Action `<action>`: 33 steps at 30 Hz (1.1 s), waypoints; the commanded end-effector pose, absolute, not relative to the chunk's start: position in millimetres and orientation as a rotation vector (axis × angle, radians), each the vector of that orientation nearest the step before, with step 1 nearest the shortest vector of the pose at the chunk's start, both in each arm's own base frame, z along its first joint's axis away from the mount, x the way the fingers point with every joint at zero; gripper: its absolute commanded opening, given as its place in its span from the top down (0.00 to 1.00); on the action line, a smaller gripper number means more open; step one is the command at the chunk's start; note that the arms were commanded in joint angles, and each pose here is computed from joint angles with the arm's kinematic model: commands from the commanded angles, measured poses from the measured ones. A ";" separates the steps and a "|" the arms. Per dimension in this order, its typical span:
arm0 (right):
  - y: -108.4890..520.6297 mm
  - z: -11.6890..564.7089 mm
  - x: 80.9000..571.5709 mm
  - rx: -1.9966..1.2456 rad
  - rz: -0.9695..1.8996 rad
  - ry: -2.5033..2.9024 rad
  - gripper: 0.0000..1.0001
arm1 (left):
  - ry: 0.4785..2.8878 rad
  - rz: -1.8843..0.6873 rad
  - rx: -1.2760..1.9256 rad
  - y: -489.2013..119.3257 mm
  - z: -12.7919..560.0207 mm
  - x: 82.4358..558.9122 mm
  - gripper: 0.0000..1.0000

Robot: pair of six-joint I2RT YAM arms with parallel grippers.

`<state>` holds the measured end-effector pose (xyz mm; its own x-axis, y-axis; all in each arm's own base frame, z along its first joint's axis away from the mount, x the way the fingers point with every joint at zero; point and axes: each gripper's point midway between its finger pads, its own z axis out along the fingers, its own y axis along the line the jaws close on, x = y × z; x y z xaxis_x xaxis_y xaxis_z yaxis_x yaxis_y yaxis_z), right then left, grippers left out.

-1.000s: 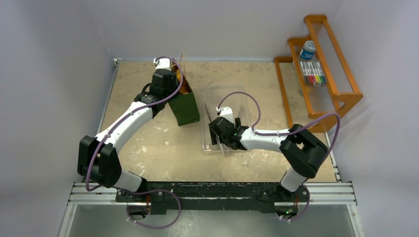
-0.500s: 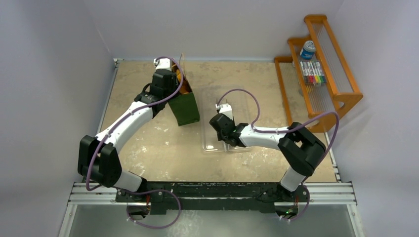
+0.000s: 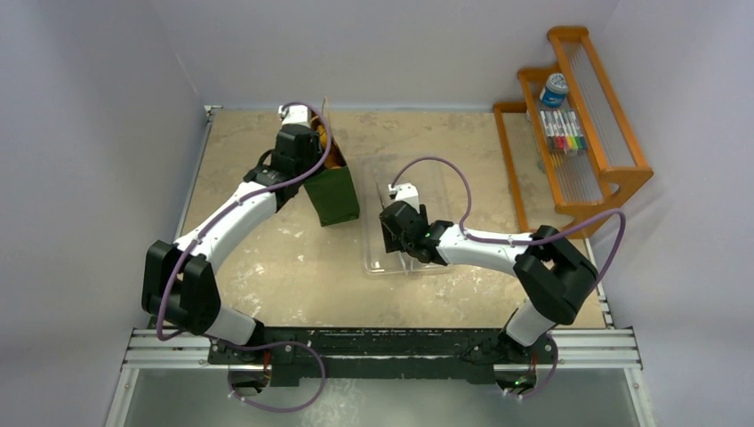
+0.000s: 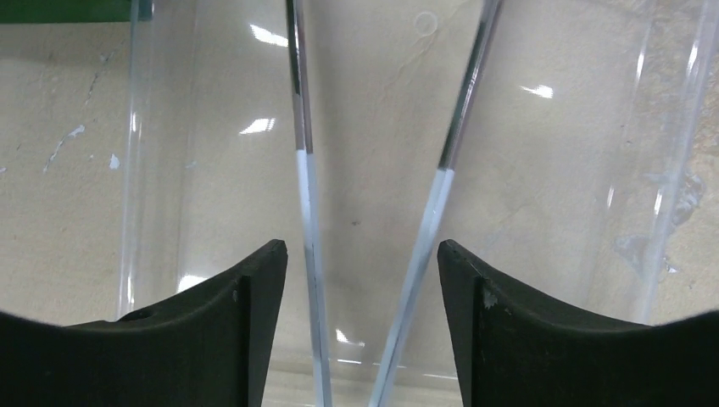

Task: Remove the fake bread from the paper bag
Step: Pick up the clamp from the container.

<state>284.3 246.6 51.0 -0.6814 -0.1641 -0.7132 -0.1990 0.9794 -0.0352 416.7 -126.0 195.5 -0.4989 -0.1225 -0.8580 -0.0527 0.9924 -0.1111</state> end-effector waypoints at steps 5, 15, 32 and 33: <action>256.4 46.9 284.1 -0.286 0.103 2.350 0.31 | 2.120 -0.098 -0.098 -131.7 185.5 419.7 0.53; 251.3 38.6 285.8 -0.273 0.053 2.359 0.37 | 2.125 -0.089 -0.089 -130.8 183.8 419.2 0.53; 253.8 49.9 280.5 -0.265 0.122 2.347 0.40 | 2.137 -0.114 -0.084 -140.2 177.0 433.7 0.51; 253.5 49.8 279.8 -0.269 0.124 2.348 0.41 | 2.139 -0.118 -0.084 -142.2 176.4 436.0 0.51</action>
